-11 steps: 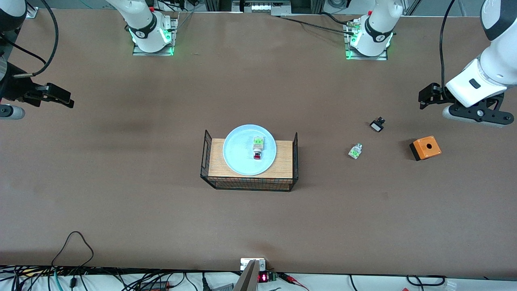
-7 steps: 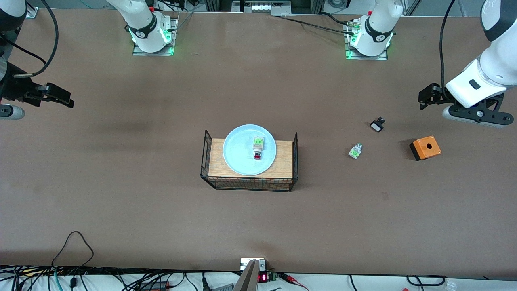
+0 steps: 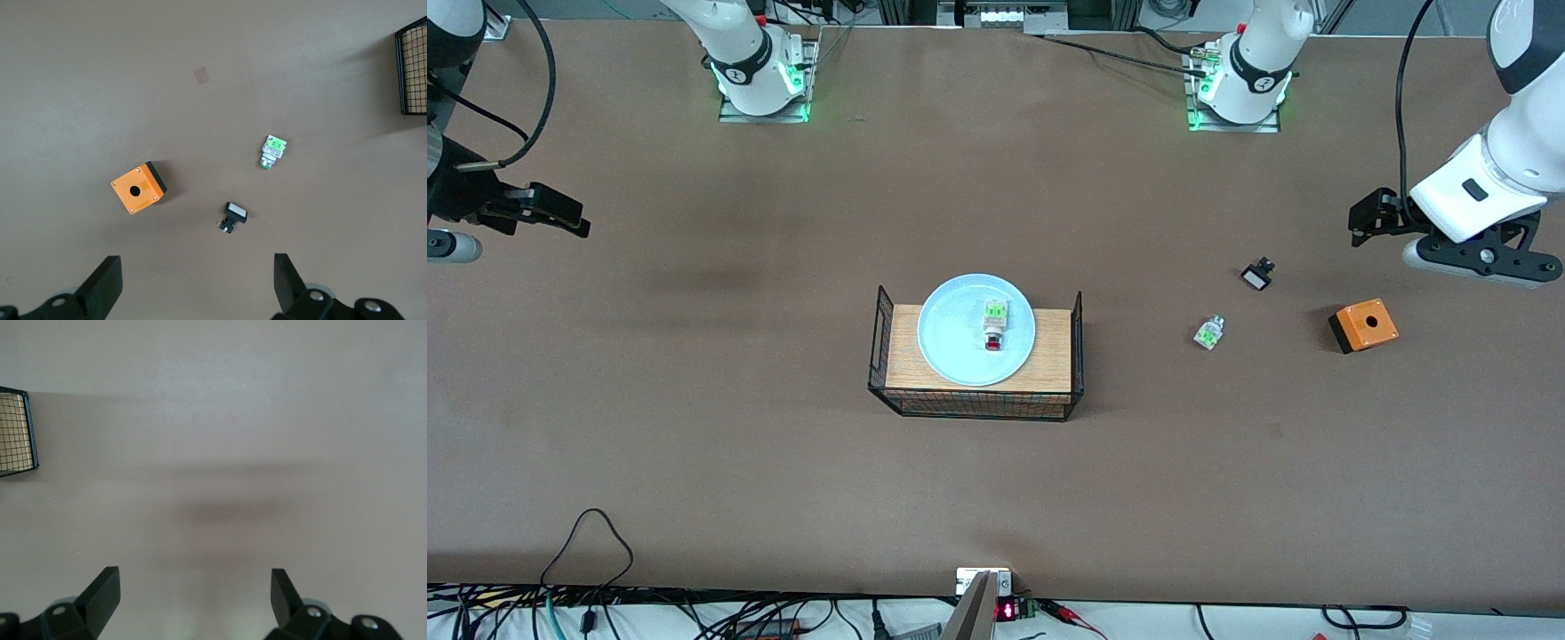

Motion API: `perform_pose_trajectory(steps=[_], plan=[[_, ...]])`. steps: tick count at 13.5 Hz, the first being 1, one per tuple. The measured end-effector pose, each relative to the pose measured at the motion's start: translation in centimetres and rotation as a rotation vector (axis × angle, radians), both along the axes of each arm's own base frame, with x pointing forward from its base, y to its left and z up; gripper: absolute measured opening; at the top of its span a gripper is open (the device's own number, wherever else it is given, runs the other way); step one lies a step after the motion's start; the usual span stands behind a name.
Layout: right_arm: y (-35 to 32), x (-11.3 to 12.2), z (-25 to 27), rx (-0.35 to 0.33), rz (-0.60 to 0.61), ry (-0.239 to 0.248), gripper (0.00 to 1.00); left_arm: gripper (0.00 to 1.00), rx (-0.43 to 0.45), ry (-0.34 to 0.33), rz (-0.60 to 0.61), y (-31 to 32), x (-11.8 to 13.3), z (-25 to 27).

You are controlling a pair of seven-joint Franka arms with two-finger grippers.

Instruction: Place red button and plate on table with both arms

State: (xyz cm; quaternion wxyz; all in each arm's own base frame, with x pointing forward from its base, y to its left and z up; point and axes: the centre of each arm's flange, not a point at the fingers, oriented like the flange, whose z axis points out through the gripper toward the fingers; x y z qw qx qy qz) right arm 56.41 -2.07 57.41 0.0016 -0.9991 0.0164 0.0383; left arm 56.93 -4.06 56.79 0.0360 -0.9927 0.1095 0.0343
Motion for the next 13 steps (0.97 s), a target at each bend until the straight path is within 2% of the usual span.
perform_pose_trajectory(steps=[4,8,11,13], plan=[[0.0,0.0,0.0,0.0,0.0,0.0,1.0,1.0,-0.019,0.024,0.0,-0.5,-0.2,-0.2],[0.0,0.0,0.0,0.0,0.0,0.0,1.0,1.0,-0.167,0.048,0.097,-2.8,-0.6,0.7],[0.0,0.0,0.0,0.0,0.0,0.0,1.0,1.0,-0.205,0.031,0.203,-8.2,-1.4,3.4],[0.0,0.0,0.0,0.0,0.0,0.0,1.0,1.0,-0.204,0.033,0.281,-13.7,-2.8,4.3]])
